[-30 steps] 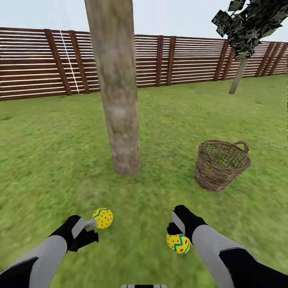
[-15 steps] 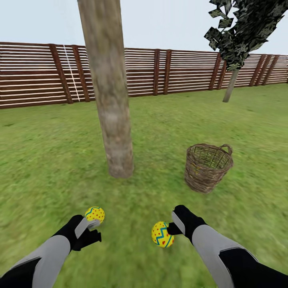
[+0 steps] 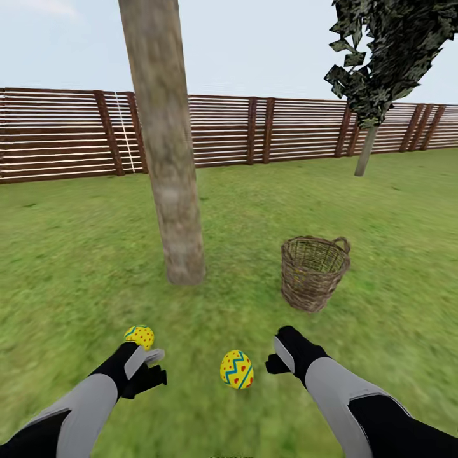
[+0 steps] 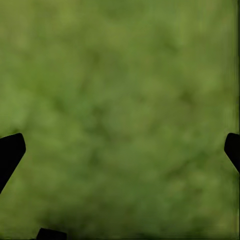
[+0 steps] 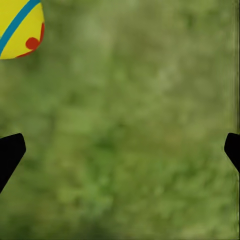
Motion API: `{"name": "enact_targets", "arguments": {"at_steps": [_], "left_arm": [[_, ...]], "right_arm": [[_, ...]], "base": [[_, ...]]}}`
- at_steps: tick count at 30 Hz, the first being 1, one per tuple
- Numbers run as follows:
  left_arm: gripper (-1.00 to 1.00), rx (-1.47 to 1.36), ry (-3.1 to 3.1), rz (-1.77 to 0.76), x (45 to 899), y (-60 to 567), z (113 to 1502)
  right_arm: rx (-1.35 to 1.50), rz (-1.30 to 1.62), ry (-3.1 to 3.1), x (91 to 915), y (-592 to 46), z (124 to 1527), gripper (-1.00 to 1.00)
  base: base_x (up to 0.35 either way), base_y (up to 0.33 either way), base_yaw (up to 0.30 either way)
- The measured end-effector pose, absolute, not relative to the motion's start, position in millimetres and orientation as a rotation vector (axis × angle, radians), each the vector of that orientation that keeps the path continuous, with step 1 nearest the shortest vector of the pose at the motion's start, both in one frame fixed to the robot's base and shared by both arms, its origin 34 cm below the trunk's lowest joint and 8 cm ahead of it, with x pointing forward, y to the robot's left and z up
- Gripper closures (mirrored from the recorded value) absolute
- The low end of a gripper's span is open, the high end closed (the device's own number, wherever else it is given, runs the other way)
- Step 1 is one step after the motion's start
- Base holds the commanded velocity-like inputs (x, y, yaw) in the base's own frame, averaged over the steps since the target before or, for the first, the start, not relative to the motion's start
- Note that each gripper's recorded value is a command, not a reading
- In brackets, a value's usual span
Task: Take the three Easter eggs out of the wicker basket on the lawn in the garden, then place them on the lawn next to a single tree (choose any tree) so that all three eggs are next to the same tree and none are left in the basket.
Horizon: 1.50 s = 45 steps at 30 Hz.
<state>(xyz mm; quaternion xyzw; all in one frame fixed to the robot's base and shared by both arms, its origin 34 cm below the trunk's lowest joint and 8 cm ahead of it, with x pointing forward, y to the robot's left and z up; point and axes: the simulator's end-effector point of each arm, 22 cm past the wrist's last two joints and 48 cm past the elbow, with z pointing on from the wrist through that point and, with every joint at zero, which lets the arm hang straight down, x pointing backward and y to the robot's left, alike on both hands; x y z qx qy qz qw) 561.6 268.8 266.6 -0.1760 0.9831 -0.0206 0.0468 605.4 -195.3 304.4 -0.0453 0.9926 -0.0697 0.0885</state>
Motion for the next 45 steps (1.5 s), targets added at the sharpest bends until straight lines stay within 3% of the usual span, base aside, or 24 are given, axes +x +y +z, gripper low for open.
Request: {"name": "enact_targets", "arguments": {"at_steps": [45], "left_arm": [[-1.00, -0.522, 2.807, -0.129, 598.1, 274.8, 364.7]], "right_arm": [[-0.121, -0.236, 2.764, 633.3, -201.6, 409.2, -1.00]], "base": [[-0.152, -0.322, 0.290]]}}
